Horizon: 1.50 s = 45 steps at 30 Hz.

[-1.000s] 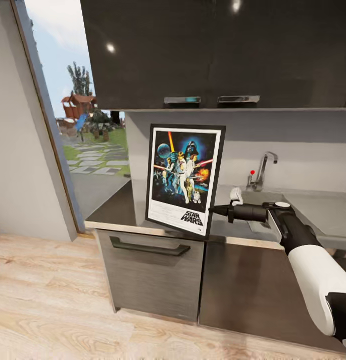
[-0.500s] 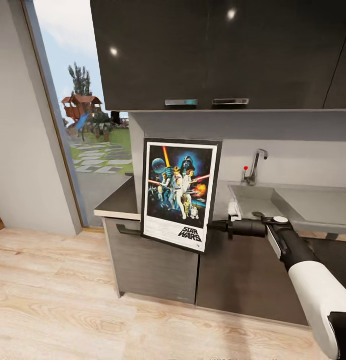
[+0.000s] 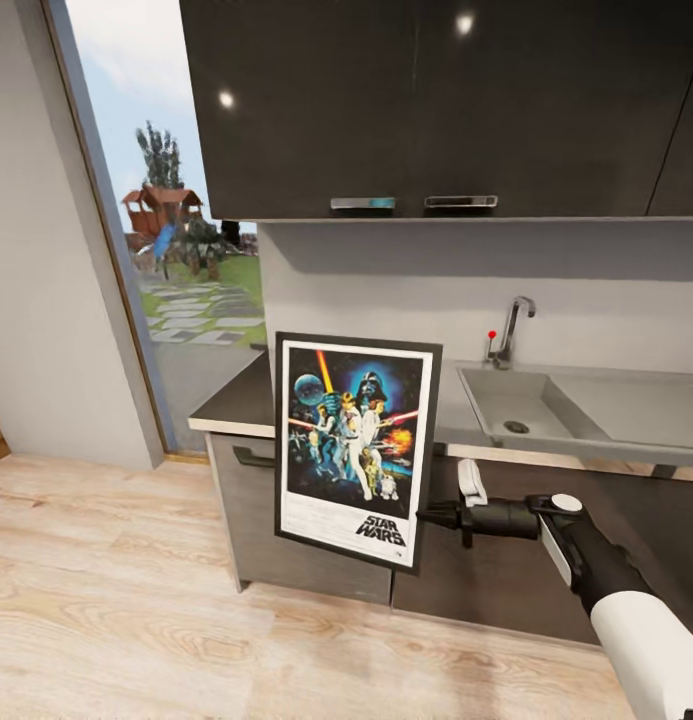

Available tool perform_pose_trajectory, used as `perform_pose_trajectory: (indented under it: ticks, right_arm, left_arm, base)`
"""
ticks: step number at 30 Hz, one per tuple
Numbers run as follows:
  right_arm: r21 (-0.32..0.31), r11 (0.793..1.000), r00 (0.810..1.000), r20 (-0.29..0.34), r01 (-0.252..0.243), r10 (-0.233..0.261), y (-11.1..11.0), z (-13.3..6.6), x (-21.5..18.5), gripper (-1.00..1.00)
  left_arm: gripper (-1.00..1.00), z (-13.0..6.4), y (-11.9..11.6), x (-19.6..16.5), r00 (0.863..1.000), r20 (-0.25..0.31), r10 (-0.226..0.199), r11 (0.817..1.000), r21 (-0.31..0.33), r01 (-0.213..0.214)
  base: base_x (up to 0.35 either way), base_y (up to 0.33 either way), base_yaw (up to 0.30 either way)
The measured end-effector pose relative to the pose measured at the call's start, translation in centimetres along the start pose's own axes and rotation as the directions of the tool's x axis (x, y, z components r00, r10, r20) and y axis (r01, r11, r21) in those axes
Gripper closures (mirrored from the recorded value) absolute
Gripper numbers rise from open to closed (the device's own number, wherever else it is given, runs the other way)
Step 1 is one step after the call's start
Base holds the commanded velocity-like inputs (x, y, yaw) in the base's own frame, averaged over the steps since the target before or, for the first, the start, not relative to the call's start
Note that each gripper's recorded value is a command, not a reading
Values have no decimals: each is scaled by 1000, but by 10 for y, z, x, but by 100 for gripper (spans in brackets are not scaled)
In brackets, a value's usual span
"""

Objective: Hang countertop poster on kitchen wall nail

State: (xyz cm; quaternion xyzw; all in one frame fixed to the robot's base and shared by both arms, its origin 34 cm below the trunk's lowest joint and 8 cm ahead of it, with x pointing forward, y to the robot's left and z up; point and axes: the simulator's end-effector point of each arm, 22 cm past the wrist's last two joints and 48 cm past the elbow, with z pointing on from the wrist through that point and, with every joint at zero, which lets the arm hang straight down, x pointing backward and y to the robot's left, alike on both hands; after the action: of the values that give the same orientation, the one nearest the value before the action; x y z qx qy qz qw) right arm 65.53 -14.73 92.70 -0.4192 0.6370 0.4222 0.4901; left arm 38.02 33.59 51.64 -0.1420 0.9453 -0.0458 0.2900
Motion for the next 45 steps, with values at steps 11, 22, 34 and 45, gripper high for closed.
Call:
perform_pose_trajectory:
  ticks: [11, 22, 34, 45]
  right_arm:
    - [-11, 1000, 1000, -5, -15, 15, 1, 0, -9, 100]
    - [-10, 1000, 1000, -5, -26, 26, 3, -3, -22, 100]
    - [-11, 1000, 1000, -5, -26, 26, 6, -6, -40, 100]
    - [-11, 1000, 1000, -5, -27, 26, 8, -9, -55, 100]
  left_arm:
    - [-100, -14, -1, -2, 1000, -21, 1, 1000, -4, -2]
    - [-100, -29, -4, -8, 1000, -29, 1, 1000, -6, -1]
    - [-100, -44, -7, -17, 1000, -30, 1, 1000, -6, -1]
    - [-100, -58, -8, -23, 999, -34, 3, 1000, -8, -3]
  base:
    - [0, 0, 0]
    - [0, 0, 0]
    - [0, 0, 0]
    - [0, 0, 0]
